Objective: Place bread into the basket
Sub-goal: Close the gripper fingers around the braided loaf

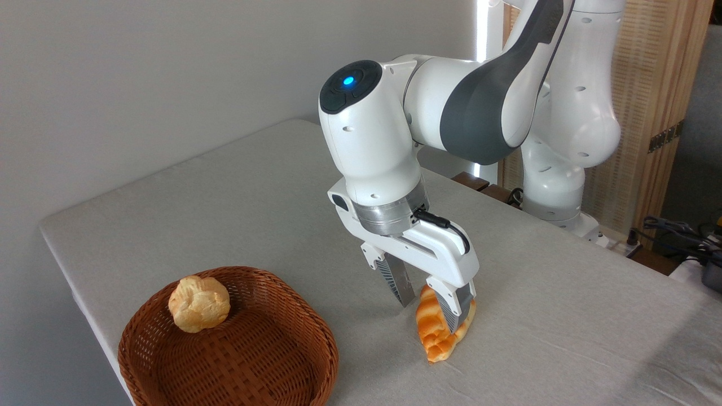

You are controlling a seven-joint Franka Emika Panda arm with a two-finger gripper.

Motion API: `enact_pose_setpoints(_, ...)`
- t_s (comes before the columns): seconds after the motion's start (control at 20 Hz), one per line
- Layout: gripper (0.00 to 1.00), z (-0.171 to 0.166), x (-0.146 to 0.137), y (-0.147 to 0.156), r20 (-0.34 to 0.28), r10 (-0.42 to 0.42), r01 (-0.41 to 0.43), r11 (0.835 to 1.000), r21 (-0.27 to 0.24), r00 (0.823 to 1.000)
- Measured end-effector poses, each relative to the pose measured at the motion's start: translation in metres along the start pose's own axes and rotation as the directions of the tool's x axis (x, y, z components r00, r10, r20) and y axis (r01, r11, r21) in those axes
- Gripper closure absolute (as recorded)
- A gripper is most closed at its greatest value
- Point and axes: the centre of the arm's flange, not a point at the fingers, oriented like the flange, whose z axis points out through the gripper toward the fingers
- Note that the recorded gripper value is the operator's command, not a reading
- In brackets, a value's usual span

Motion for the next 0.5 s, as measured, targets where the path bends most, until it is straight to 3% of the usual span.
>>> enact_pose_setpoints(0.1, 0.03, 0.0012, 0.0005, -0.0002, 0.003, 0.006, -0.006, 1.000, -0.001, 1.000)
enact_pose_setpoints(0.35, 0.20, 0.0050, 0.0021, -0.0008, 0.013, 0.019, -0.019, 1.000, -0.003, 1.000)
enact_pose_setpoints(0.5, 0.53, 0.0073, 0.0029, -0.0012, 0.019, 0.033, -0.033, 0.999, -0.005, 0.999)
